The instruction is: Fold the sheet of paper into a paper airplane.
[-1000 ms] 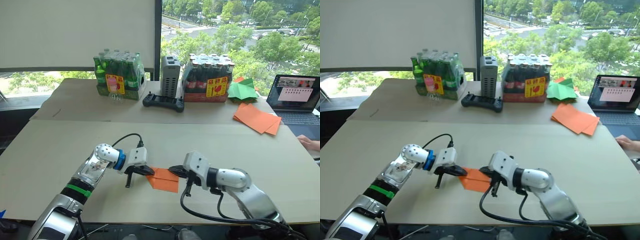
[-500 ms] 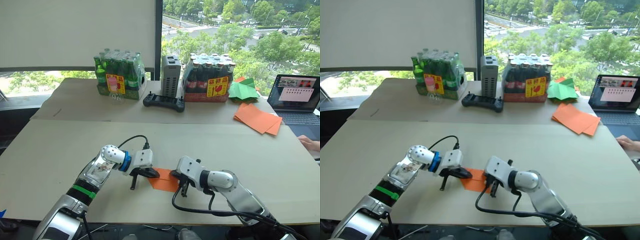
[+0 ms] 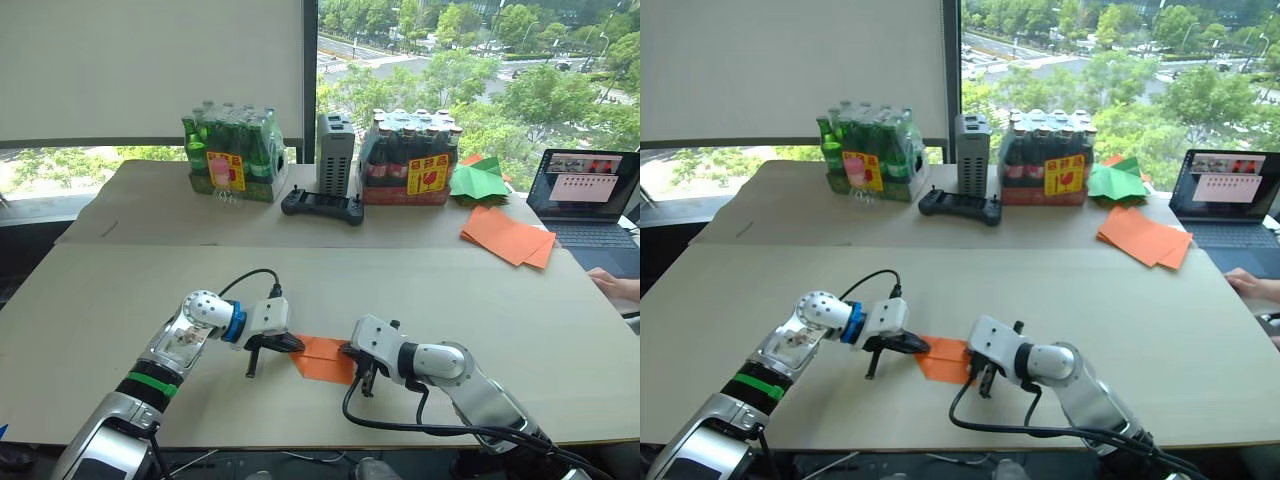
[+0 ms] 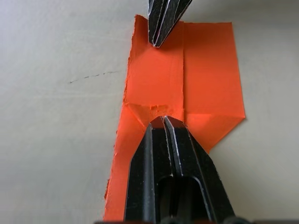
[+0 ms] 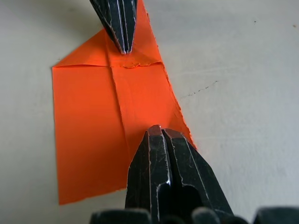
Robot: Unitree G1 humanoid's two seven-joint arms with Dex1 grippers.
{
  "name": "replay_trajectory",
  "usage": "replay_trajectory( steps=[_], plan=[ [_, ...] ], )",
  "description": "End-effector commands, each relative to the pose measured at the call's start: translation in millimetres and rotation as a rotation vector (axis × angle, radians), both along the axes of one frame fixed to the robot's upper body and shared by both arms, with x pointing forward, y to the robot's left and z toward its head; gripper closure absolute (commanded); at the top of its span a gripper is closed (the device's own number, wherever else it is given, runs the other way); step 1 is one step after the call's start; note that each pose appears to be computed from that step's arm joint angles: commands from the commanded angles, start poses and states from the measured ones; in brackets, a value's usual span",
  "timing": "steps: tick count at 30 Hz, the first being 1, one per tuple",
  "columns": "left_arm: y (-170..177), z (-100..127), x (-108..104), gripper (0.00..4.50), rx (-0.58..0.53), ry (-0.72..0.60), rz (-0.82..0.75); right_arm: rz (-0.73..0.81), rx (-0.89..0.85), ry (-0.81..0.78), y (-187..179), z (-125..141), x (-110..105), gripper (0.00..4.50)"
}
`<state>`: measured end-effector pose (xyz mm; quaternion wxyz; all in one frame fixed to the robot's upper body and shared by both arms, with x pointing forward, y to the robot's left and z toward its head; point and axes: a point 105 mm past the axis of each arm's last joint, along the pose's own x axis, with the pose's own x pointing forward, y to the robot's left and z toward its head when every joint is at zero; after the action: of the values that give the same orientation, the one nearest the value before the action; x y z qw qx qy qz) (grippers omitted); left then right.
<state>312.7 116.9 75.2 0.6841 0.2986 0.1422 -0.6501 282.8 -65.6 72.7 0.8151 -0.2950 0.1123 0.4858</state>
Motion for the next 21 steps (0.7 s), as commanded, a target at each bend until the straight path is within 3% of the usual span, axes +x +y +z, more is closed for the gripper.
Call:
replay_trajectory(
  steps=[1,9,14,21],
  plan=[
    [22.3,-26.1,-7.8,4.5,0.08,0.089,0.057,-0.003,-0.028,0.045,-3.4,-10.7,-3.5,4.47],
    [29.6,-20.2,-6.7,4.5,0.062,0.078,0.098,-0.005,-0.029,0.039,-3.0,-10.0,-1.3,4.47],
    [36.1,-5.2,-3.7,4.5,0.034,0.047,0.136,-0.009,-0.015,0.019,-0.9,-3.8,3.0,4.47],
    [34.6,48.2,-5.0,4.5,-0.193,0.078,0.231,-0.008,0.137,-0.054,8.4,35.3,4.6,4.47]
  ],
)
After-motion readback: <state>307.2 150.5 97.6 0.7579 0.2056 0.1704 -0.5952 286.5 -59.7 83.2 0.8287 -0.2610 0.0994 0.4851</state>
